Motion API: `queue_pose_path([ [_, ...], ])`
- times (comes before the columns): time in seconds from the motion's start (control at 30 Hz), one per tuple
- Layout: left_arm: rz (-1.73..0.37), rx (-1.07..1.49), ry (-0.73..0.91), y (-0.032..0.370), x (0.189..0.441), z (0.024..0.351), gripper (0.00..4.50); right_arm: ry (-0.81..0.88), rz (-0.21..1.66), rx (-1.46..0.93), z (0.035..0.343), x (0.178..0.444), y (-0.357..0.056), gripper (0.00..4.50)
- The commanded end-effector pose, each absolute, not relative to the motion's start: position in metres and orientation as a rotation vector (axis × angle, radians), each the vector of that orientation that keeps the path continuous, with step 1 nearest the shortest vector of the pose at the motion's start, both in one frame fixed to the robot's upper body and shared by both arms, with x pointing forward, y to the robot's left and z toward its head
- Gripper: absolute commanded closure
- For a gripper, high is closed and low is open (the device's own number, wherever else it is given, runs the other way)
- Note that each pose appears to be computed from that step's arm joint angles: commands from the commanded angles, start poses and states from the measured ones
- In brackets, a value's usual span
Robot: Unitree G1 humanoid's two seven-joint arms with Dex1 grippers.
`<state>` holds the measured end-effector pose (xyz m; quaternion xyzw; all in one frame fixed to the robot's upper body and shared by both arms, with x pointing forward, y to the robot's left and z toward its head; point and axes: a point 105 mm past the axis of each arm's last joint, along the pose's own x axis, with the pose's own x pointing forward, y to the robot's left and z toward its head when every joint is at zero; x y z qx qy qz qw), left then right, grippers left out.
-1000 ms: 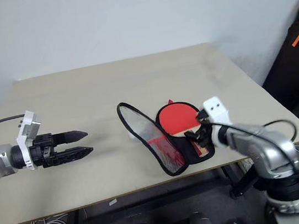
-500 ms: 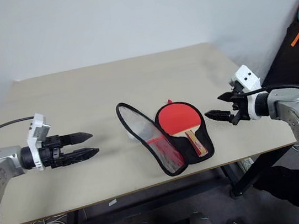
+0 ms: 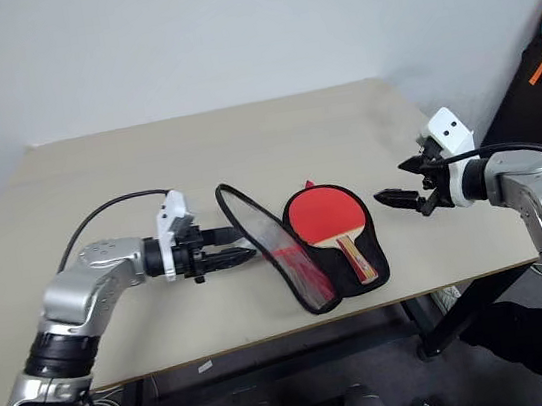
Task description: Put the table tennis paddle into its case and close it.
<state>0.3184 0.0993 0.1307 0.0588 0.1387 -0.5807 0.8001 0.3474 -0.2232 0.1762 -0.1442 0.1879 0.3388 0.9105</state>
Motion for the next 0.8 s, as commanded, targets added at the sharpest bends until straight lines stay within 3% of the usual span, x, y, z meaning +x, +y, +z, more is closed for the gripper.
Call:
queue_pose_path([
  [0.03, -1.269, 0.196, 0.226, 0.082, 0.328, 0.140, 1.92, 0.300, 0.644, -0.334, 0.207, 0.351, -0.234, 0.00],
  [0.27, -1.359, 0.202, 0.166, 0.027, 0.336, 0.138, 1.92, 0.280, 0.593, -0.364, 0.224, 0.349, -0.252, 0.00],
  [0.5, -1.362, 0.147, 0.137, -0.025, 0.341, 0.126, 1.92, 0.285, 0.584, -0.360, 0.222, 0.349, -0.252, 0.00],
  [0.63, -1.392, 0.105, 0.187, -0.024, 0.326, 0.117, 1.92, 0.297, 0.585, -0.353, 0.217, 0.344, -0.253, 0.00],
  [0.8, -1.388, -0.003, 0.397, -0.004, 0.303, 0.101, 1.92, 0.306, 0.587, -0.339, 0.211, 0.340, -0.251, 0.00],
])
